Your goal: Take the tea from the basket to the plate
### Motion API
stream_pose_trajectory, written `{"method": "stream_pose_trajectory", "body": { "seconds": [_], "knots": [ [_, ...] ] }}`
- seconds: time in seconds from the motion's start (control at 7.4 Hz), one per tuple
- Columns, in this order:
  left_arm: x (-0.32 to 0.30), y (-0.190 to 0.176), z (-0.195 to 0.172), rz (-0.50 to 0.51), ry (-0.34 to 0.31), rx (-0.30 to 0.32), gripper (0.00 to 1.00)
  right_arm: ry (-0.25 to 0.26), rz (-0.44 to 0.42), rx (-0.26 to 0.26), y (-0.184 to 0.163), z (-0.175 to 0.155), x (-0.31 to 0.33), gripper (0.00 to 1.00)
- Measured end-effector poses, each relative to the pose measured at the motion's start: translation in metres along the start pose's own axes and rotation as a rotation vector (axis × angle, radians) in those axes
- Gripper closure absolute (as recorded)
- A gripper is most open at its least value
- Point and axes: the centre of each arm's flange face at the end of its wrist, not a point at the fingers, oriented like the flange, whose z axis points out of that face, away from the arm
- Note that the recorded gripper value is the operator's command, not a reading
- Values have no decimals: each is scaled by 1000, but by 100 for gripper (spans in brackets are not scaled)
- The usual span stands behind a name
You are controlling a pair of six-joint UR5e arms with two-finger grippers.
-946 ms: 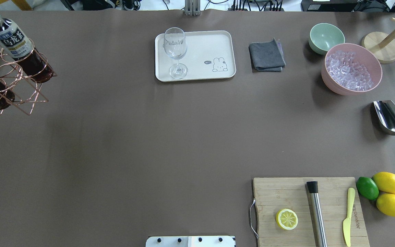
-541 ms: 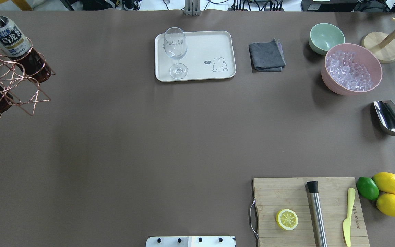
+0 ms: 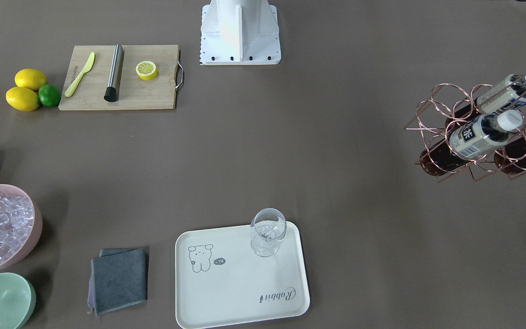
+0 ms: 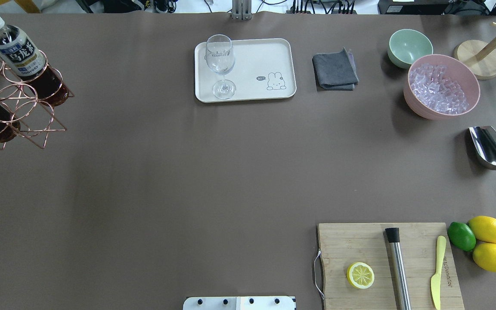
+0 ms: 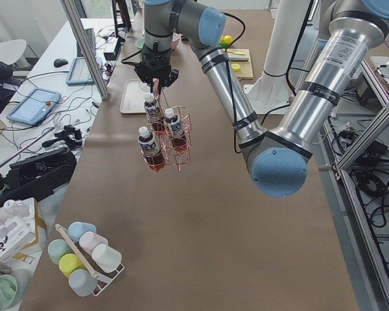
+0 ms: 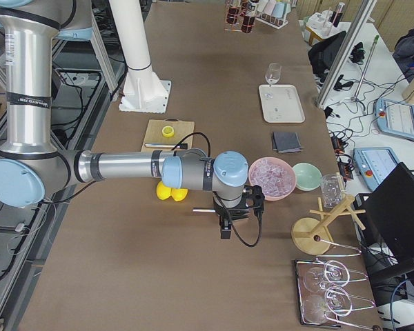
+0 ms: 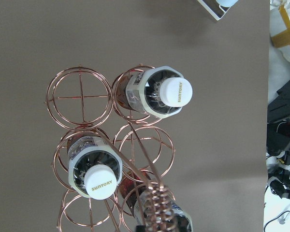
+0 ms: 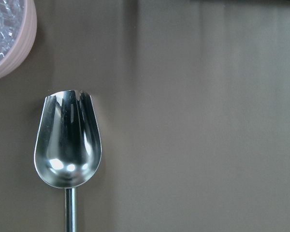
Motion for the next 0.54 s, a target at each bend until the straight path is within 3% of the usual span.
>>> {"method": "stream_pose_trajectory", "body": {
  "seconds": [0.54],
  "knots": [
    [-14,81,25,-52,-51,-46,100,9,9,-10,4,4,4,0]
  ]
}}
